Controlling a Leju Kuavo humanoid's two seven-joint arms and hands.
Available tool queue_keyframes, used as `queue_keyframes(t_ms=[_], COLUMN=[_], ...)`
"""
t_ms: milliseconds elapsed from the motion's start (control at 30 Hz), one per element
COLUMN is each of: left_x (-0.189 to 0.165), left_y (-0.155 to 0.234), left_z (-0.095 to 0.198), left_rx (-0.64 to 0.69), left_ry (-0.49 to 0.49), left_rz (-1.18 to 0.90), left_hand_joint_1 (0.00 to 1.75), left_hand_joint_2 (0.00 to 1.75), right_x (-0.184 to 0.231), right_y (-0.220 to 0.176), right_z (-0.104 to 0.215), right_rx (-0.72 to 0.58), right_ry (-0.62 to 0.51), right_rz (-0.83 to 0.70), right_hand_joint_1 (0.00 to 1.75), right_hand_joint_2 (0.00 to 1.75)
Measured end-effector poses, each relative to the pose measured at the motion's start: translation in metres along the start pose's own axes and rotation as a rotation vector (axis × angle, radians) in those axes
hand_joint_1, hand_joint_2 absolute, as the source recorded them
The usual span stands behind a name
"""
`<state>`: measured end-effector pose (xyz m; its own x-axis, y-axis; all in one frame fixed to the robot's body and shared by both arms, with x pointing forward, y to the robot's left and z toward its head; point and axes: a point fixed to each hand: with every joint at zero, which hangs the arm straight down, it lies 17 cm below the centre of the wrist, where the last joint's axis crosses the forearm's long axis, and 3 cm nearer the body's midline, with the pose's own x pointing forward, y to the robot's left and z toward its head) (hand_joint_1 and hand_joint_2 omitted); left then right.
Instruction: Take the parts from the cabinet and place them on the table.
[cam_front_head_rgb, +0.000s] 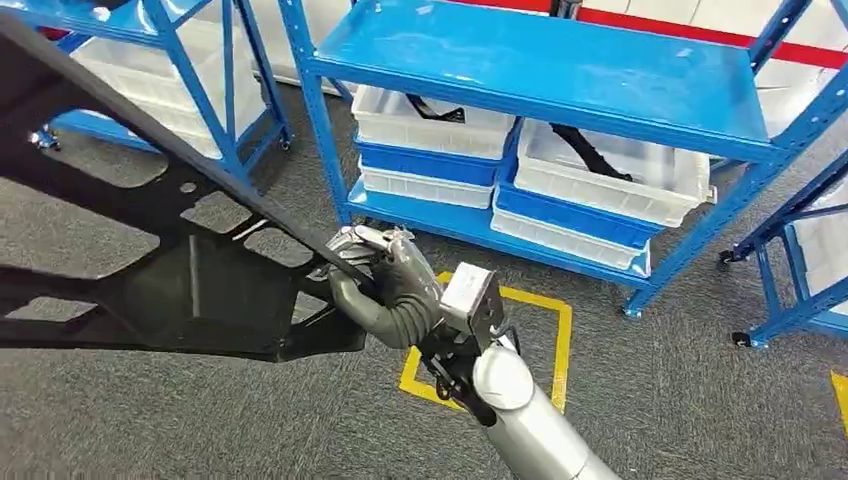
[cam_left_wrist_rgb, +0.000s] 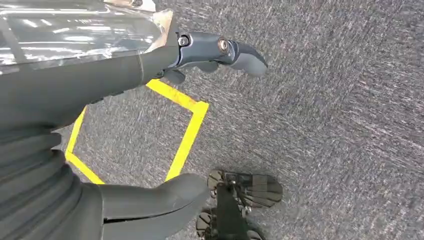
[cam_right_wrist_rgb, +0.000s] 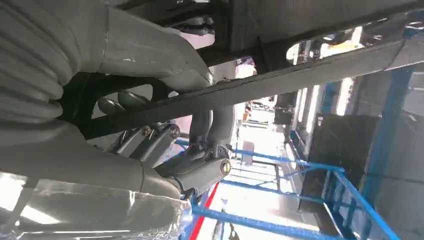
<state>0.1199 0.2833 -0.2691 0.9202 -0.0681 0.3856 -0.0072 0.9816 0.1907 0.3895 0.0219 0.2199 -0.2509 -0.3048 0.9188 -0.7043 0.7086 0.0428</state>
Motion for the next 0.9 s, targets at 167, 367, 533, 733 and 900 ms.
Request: queue_keyframes(t_ms=[167,367,533,733,900], left_x=[0.004,0.002,0.001,0.003,-0.002], left_y=[0.000,-0.002,-0.003,-0.007,-0.007], left_z=[-0.001,0.000,0.001,0.001,0.001], left_rx=[0.001,-0.008,-0.017,-0.025,-0.023], left_ry=[-0.007,-0.007,-0.018,-0.013,0.002], left_rz=[0.000,-0.002,-0.019,-0.030,-0.032], left_hand_joint_1=[0.00,0.00,0.00,0.00,0.00], left_hand_joint_2=[1.75,1.75,1.75,1.75,1.75], right_x=[0.000,-0.006,-0.009,-0.011,-0.014], right_y=[-0.003,-0.006,-0.009,-0.009,-0.005], right_z=[0.002,0.009,0.014,0.019,0.022], right_rx=[-0.002,-0.008,-0.016,-0.032,-0.029], right_ry=[0.000,0.017,0.026,0.026,0.031], right_rz=[0.008,0.013,0.015,0.002,0.002], right_hand_joint_1=[1.75,1.75,1.75,1.75,1.75], right_hand_joint_2=[1.75,1.75,1.75,1.75,1.75])
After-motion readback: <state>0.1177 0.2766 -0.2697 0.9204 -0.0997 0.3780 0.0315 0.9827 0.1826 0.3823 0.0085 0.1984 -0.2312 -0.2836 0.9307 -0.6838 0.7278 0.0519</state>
